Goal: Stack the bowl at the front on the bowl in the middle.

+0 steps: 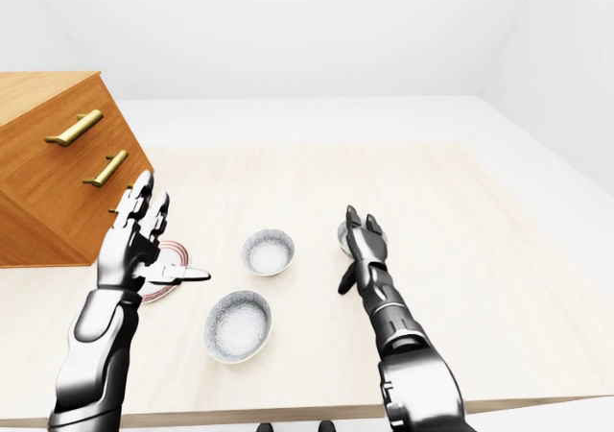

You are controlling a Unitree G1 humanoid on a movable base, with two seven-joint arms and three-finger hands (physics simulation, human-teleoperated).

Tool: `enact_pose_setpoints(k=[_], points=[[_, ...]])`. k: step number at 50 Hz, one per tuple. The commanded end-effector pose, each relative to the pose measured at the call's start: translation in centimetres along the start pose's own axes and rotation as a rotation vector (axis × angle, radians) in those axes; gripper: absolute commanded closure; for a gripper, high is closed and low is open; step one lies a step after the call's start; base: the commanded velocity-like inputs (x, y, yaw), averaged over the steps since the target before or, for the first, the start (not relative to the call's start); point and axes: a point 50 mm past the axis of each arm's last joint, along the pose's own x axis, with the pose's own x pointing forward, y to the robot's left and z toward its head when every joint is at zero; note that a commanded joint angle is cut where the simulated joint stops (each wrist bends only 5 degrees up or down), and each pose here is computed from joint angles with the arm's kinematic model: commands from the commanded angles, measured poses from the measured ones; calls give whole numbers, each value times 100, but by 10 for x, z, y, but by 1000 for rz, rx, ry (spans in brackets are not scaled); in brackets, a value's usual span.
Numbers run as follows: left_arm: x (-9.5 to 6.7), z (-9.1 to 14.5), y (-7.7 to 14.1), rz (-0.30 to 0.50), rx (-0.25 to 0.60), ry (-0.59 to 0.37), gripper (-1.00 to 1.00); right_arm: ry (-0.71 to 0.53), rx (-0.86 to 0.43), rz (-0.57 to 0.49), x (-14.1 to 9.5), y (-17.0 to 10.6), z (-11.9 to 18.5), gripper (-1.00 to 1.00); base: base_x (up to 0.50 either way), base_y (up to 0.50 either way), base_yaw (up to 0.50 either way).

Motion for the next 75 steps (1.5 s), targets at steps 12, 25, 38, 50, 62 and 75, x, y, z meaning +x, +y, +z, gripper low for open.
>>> enact_pose_setpoints(k=[12, 25, 38, 50, 62, 75], points=[[-4, -7, 2, 2, -8, 30, -100, 53, -112, 105, -19, 32, -25, 100, 0, 0, 0], [-2, -15, 2, 4, -17, 64, -100, 38, -115, 41, -14, 21, -23, 100, 0, 0, 0], [-3, -12, 1, 3, -16, 52, -100, -73, -93, -91, -11, -6, -3, 100, 0, 0, 0], [-7, -6, 1, 4, -9, 27, -100, -326, -114, -349, -48, -57, 47, 100, 0, 0, 0], [-6, -8, 1, 7, -12, 37, -100, -414, -128, -424, -71, -69, 71, 100, 0, 0, 0], [-7, -3, 2, 6, -9, 15, -100, -486, -91, -366, -83, -56, 94, 100, 0, 0, 0]])
